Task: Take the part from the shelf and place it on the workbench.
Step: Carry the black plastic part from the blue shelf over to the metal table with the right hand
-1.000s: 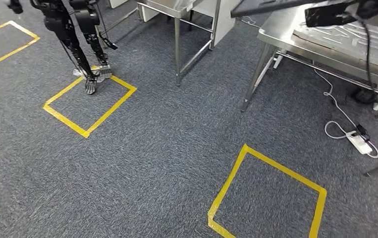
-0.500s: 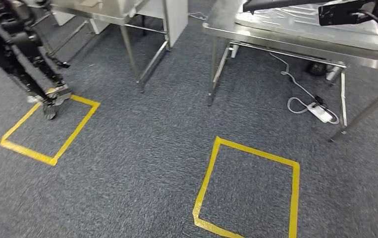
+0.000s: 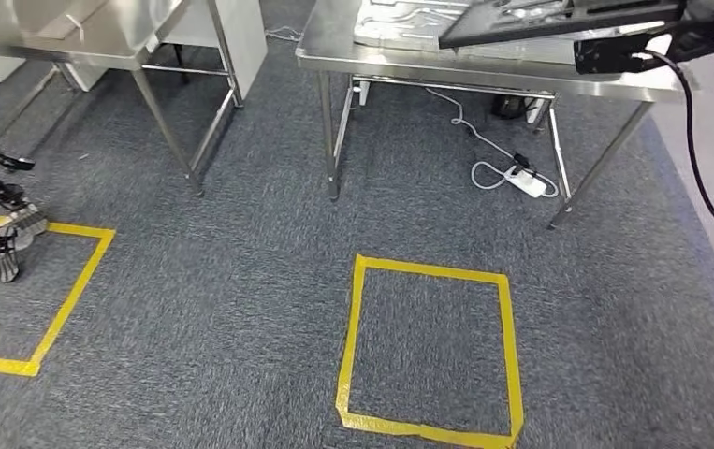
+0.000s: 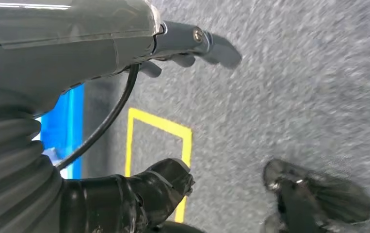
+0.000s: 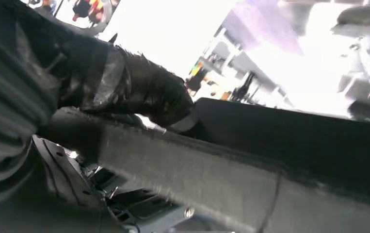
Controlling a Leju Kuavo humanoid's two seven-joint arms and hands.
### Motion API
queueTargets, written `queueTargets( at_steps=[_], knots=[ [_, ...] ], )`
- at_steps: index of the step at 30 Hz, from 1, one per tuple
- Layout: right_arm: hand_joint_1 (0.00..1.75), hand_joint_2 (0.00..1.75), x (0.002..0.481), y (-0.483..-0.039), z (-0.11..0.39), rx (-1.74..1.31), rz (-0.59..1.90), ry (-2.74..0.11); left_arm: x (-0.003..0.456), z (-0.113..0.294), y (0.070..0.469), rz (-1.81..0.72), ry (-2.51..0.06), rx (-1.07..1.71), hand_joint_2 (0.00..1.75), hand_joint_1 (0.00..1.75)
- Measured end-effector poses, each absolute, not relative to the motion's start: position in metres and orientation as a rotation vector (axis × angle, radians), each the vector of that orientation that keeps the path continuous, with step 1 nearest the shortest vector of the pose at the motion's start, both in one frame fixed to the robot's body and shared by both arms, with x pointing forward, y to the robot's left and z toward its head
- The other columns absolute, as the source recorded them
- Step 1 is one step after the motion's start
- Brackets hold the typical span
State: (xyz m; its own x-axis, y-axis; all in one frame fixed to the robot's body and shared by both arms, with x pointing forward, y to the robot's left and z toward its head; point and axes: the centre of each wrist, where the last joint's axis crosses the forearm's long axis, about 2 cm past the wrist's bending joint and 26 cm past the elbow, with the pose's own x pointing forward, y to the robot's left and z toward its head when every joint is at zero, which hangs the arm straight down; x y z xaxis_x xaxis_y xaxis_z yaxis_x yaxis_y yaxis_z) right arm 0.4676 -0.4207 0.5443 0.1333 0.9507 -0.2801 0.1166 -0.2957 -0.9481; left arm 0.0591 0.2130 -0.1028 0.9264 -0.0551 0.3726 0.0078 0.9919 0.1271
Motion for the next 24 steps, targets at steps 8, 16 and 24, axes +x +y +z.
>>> queueTargets(
  at_steps=[8, 16, 24],
  knots=[
    [1.75, 1.75, 0.47, -0.416, 0.532, -1.586, 1.306, -1.057, 0.059, -0.103, 0.213, -0.034, -0.39, 0.123, 1.75, 0.0],
    [1.75, 1.75, 0.471, -0.409, 0.527, -1.587, 1.331, -1.066, 0.06, -0.103, 0.213, -0.033, -0.388, 0.124, 1.75, 0.0],
    [1.75, 1.75, 0.472, -0.409, 0.521, -1.55, 1.357, -1.068, 0.059, -0.103, 0.215, -0.031, -0.406, 0.126, 1.75, 0.0]
  ],
)
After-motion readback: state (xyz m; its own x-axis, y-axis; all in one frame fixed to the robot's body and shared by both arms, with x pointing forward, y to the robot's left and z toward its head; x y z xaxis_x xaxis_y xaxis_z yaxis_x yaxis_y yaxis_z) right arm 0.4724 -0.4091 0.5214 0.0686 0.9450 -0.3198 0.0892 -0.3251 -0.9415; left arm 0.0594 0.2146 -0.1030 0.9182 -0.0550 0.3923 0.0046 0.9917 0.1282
